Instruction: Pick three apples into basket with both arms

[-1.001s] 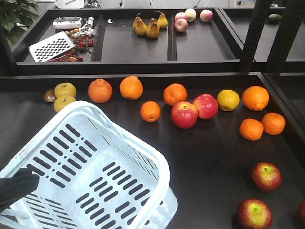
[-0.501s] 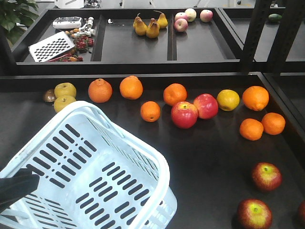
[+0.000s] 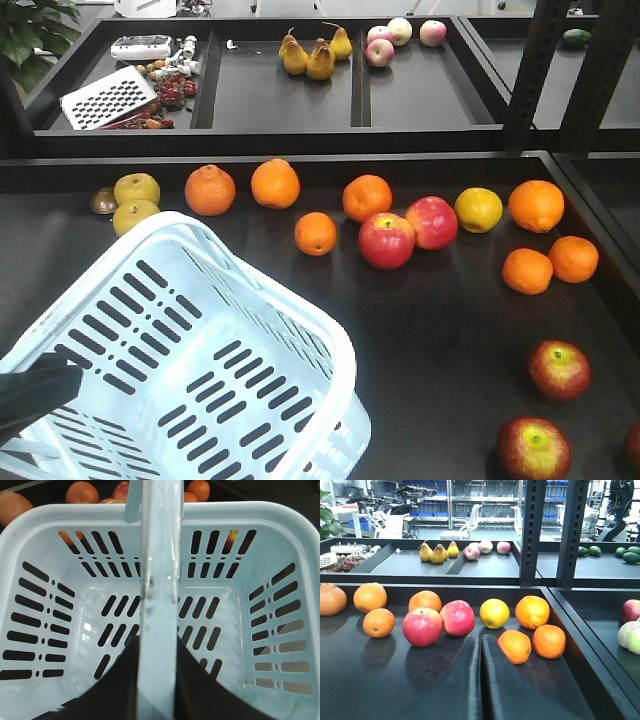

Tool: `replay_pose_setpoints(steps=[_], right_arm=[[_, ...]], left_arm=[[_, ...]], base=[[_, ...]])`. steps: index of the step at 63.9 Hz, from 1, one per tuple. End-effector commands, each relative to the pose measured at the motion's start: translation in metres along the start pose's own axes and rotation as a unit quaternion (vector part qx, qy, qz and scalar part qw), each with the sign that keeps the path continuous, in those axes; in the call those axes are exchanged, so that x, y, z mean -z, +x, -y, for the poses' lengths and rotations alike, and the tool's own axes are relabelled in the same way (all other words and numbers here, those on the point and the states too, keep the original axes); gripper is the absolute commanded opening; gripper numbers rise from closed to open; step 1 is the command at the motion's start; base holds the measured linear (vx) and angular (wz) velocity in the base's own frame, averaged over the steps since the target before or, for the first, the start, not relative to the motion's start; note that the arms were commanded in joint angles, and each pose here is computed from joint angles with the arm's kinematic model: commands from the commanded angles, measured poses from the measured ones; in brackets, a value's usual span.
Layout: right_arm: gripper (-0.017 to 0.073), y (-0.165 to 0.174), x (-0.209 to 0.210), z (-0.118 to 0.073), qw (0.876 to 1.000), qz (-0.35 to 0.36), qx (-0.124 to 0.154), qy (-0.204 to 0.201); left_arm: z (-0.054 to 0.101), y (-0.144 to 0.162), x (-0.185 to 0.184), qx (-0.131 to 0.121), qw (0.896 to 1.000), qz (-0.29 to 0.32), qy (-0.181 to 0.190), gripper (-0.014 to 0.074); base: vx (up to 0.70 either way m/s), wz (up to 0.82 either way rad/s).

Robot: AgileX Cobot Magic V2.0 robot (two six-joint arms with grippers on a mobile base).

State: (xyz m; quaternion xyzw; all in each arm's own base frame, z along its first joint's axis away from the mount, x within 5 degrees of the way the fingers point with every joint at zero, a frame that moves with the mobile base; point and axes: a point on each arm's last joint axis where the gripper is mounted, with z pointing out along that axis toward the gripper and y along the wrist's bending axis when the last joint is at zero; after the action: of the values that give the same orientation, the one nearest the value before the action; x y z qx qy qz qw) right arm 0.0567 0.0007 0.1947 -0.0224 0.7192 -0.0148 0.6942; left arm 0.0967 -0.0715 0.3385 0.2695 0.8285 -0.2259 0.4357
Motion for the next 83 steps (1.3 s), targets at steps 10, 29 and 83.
replay_pose_setpoints(steps=[10,29,83], right_arm=[[-0.0006,-0.002,0.000,0.001,0.999,0.034,0.002,0.006],[-0.0006,-0.002,0.000,0.001,0.999,0.034,0.002,0.006],[-0.0006,-0.002,0.000,0.001,0.999,0.034,0.002,0.006]], left_arm=[[0.001,-0.017,0.006,0.017,0.998,0.062,-0.003,-0.0006],[0.002,-0.018,0.006,-0.019,0.998,0.065,-0.003,-0.0006],[-0.043,-0.140,-0.152,-0.180,0.971,-0.041,0.155,-0.0006]], base=[[0.00,0.00],[0.00,0.00],[0.00,0.00]])
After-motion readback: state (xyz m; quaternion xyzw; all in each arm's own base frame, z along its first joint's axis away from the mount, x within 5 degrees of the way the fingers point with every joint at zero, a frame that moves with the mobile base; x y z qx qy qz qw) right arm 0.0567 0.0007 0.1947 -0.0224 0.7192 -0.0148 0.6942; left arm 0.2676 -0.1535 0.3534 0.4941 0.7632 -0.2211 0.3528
